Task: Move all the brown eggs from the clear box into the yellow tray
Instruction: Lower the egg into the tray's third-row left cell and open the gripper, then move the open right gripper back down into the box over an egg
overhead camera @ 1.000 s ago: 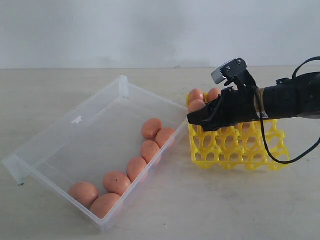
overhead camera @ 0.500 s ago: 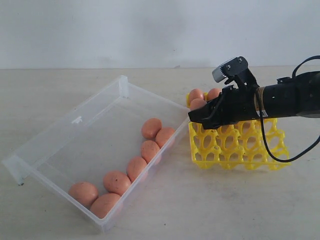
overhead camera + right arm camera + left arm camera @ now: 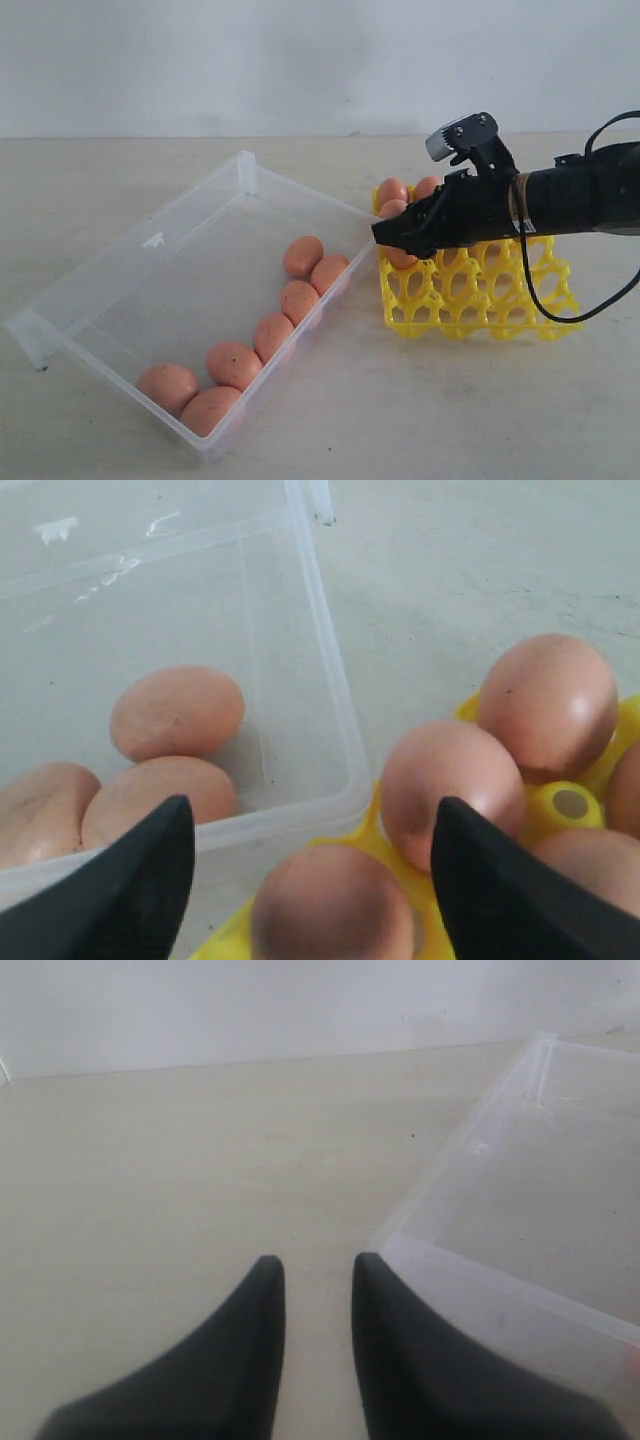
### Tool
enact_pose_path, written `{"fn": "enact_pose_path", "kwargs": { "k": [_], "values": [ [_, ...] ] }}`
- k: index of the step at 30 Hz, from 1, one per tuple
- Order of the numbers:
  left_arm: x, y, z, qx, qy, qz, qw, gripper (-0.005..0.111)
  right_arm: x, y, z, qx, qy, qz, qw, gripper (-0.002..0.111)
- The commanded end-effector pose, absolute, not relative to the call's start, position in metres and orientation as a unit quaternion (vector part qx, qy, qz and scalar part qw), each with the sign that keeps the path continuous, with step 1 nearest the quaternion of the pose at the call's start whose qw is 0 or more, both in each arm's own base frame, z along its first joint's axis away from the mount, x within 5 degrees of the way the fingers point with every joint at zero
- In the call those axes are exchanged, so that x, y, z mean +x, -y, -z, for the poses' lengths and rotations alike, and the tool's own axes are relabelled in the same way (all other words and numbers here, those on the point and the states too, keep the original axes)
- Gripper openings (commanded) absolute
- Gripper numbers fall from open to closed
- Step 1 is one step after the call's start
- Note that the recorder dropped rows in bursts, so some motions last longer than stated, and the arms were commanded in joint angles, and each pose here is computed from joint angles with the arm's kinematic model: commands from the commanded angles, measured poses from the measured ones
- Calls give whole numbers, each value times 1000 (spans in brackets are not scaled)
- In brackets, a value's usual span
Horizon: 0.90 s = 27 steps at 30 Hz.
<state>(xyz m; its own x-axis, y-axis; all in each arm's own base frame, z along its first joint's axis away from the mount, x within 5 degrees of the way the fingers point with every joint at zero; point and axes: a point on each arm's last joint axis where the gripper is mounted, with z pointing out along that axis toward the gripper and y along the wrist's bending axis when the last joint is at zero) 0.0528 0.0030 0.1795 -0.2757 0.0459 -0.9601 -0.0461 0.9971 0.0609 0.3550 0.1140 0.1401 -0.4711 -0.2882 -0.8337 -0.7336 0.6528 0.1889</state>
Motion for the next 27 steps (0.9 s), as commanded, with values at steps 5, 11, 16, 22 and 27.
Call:
{"fn": "enact_pose_path", "kwargs": {
  "k": [5,11,16,22,27],
  "values": [
    [53,-3,-181,-5,-796,-31,604,25,339,-128,-211,-331,-711,-384,488,19],
    [53,-3,-181,-5,-796,-31,604,25,315,-176,-261,-383,-643,-417,515,1],
    [53,-3,-181,-5,-796,-31,604,25,291,-245,-281,-446,-627,-382,512,1],
    [53,-3,-181,-5,-796,-31,604,25,265,-304,-273,-433,-728,-14,531,1],
    [53,-3,-181,-4,-796,-32,604,24,266,-309,-260,-421,-787,61,446,1]
  ]
}}
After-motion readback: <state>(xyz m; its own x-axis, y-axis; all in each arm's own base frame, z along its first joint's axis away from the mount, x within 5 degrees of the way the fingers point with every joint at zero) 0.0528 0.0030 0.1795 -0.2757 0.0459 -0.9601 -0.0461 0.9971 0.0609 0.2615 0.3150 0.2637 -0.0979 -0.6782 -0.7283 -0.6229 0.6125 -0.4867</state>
